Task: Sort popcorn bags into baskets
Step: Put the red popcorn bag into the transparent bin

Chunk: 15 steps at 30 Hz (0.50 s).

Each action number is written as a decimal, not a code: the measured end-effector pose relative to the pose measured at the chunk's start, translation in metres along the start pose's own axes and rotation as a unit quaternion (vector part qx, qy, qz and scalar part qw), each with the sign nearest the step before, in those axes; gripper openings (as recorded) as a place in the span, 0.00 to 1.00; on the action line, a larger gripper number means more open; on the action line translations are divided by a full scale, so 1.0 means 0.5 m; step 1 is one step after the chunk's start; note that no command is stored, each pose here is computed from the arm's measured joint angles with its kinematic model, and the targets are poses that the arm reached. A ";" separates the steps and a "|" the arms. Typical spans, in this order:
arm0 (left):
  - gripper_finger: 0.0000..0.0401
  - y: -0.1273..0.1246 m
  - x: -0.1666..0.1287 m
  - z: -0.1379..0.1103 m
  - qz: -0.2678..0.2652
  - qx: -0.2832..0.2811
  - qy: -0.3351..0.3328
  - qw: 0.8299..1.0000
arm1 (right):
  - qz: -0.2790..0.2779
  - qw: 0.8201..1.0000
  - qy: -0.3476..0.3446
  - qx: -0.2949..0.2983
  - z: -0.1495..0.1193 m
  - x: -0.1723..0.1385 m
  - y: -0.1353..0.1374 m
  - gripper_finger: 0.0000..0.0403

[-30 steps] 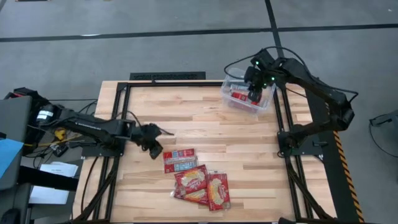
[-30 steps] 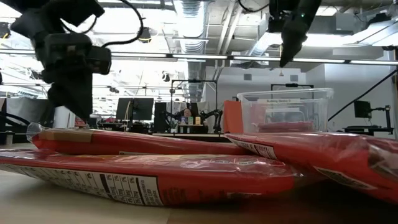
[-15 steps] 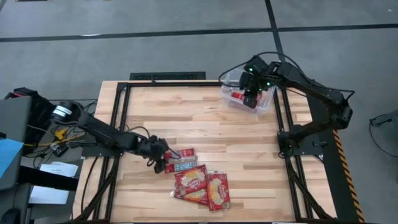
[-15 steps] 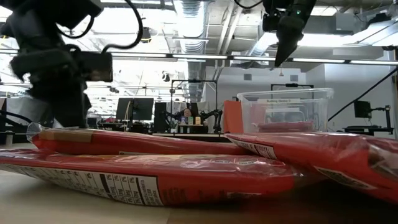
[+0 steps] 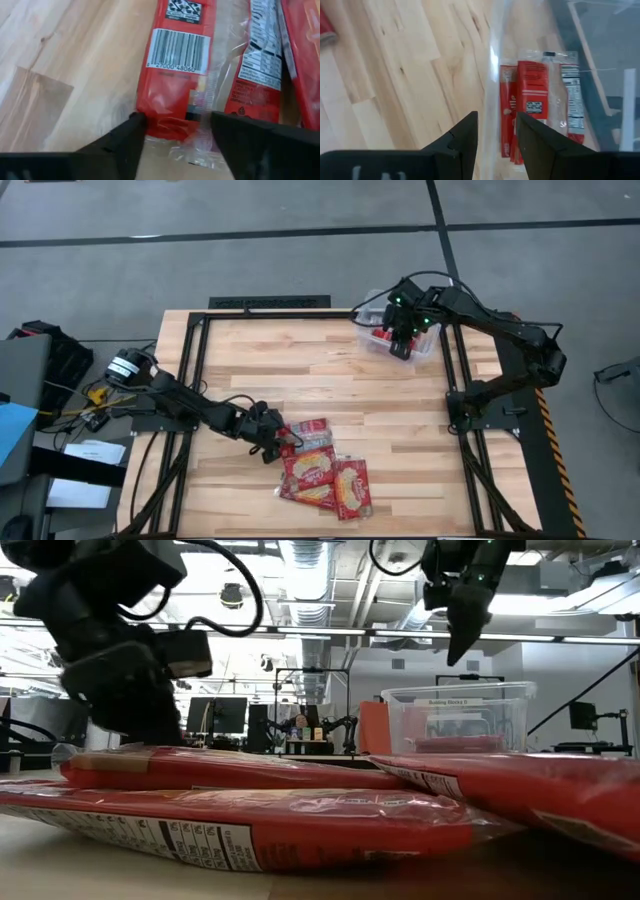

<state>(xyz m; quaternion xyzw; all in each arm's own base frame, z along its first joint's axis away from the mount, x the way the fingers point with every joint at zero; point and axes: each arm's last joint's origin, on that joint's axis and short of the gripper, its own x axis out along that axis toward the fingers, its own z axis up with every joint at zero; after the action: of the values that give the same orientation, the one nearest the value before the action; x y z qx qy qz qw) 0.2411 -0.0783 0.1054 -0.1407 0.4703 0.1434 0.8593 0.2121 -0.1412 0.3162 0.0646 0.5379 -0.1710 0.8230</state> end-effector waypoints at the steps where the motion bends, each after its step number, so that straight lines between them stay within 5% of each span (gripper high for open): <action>1: 0.49 0.002 0.002 0.001 0.001 -0.007 0.000 1.000 | 0.002 1.000 0.004 0.001 -0.002 0.003 0.001 0.38; 9: 0.06 0.010 0.003 0.044 -0.003 -0.001 0.004 1.000 | 0.032 0.999 -0.023 -0.016 0.010 0.004 0.024 0.34; 15: 0.03 0.022 0.002 0.081 0.009 0.015 0.003 1.000 | 0.107 0.986 -0.107 -0.064 0.047 -0.001 0.085 0.31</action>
<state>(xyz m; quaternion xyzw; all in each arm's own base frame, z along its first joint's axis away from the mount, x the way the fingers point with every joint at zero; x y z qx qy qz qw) 0.2686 -0.0530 0.1242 -0.1238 0.4760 0.1441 0.8587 0.2469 -0.1082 0.3232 0.0502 0.4463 -0.0526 0.8919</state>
